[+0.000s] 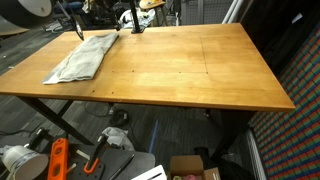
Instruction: Fold the towel on the table.
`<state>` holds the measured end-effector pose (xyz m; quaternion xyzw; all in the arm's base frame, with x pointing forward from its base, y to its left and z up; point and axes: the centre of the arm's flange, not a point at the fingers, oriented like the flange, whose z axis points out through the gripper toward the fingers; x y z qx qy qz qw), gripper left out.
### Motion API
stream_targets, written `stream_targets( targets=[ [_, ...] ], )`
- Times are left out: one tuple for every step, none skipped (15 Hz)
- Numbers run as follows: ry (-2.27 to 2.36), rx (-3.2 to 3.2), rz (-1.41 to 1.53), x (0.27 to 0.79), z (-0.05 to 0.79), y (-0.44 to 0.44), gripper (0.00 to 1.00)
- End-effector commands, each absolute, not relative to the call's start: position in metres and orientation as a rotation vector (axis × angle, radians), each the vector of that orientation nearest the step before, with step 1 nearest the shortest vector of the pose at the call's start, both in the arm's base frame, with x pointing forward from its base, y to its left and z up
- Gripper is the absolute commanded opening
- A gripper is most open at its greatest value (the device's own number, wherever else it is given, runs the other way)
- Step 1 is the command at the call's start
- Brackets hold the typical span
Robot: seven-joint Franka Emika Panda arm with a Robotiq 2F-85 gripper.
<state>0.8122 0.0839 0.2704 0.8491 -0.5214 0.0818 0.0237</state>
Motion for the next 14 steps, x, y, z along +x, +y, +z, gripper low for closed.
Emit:
stream_targets(
  targets=[
    [-1.565, 2.687, 0.224, 0.792, 0.285, 0.058, 1.00],
    [-1.550, 2.711, 0.213, 0.786, 0.291, 0.051, 1.00],
    [-1.533, 2.743, 0.170, 0.777, 0.297, 0.042, 1.00],
    [-1.506, 2.782, 0.106, 0.770, 0.302, 0.036, 1.00],
    [-1.485, 2.823, 0.021, 0.758, 0.306, 0.029, 1.00],
    [-1.463, 2.864, -0.032, 0.747, 0.312, 0.021, 1.00],
    [-1.428, 2.897, -0.098, 0.744, 0.317, 0.014, 1.00],
    [-1.404, 2.936, -0.156, 0.740, 0.321, 0.006, 1.00],
    [-1.375, 2.956, -0.187, 0.735, 0.325, -0.001, 1.00],
    [-1.363, 2.960, -0.176, 0.730, 0.327, -0.009, 1.00],
    [-1.333, 2.964, -0.173, 0.727, 0.328, -0.018, 1.00],
    [-1.309, 2.969, -0.154, 0.724, 0.329, -0.027, 1.00],
    [-1.283, 2.975, -0.154, 0.722, 0.330, -0.035, 1.00],
    [-1.260, 2.983, -0.153, 0.721, 0.330, -0.044, 1.00]
  ],
)
